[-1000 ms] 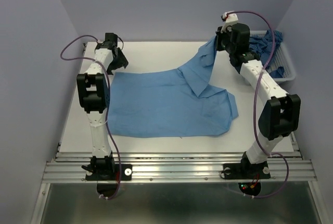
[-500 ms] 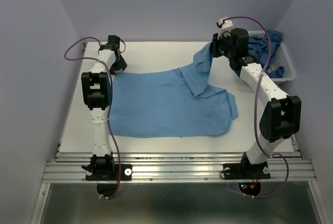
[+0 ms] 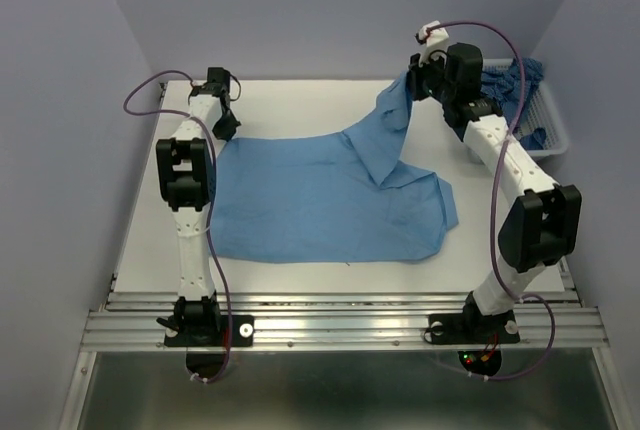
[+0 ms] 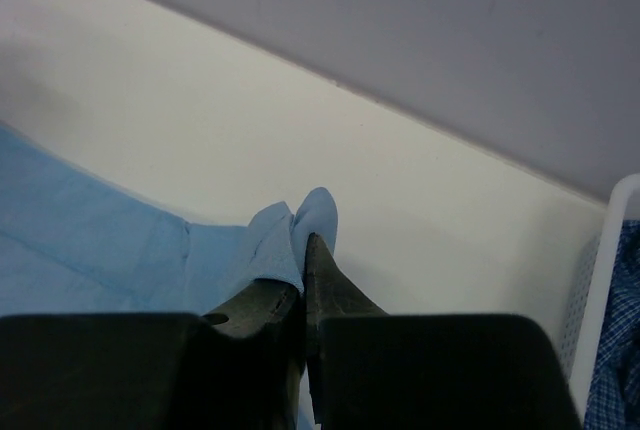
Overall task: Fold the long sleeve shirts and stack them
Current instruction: Fold the shirt
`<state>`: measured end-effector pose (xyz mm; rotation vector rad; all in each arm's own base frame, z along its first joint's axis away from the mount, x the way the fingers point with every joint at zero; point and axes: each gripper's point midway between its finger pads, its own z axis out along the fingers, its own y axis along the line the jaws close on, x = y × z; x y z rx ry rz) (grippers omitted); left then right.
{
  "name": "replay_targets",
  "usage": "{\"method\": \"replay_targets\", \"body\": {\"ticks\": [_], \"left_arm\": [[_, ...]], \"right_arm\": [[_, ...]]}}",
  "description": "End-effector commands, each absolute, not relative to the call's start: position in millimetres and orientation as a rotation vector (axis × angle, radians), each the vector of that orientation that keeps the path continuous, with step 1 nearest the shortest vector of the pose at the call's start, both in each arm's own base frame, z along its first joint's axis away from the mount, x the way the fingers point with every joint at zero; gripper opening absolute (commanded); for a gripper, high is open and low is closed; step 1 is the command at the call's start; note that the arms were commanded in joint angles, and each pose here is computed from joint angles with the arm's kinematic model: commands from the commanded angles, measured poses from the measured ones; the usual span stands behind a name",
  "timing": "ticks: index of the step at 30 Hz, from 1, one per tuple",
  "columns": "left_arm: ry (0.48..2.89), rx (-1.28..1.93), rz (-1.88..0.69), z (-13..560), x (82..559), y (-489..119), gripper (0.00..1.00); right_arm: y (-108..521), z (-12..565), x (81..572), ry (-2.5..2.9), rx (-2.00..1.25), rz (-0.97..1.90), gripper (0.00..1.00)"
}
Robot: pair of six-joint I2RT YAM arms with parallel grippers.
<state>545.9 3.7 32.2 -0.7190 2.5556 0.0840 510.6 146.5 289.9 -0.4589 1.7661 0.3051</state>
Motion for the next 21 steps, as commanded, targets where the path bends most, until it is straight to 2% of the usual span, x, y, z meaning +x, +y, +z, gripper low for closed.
{"method": "replay_targets", "body": {"ticks": [1,5,7,8,10,16,21], "left_arm": [[2.402,-0.700,0.107,118.9,553.1,17.9,0.00],[2.371,-0.718,0.152,131.8,527.1,24.9,0.00],[2.298,-0.716,0.131,158.2,519.2,26.2,0.00],[2.334,-0.723,0.146,141.9,503.7,26.3,0.00],[2.320,-0.724,0.121,144.5,485.3,24.2,0.00],[2.267,-0.733,0.079,157.7,448.5,19.4,0.00],[2.306,-0.699,0.074,143.7,422.5,-0.7,0.00]], "right_arm": [[141.3,363.7,520.4,1.594,-0.514,0.209,0.06],[143.6,384.5,496.5,1.554,-0.576,0.220,0.06],[143.0,405.1,473.1,1.508,-0.597,0.228,0.06],[142.0,398.6,465.5,1.520,-0.602,0.232,0.07],[135.3,412.3,443.1,1.494,-0.597,0.212,0.11],[123.4,382.1,393.5,1.550,-0.616,0.203,0.12],[101.6,386.6,366.5,1.613,-0.387,0.219,0.11]]}}
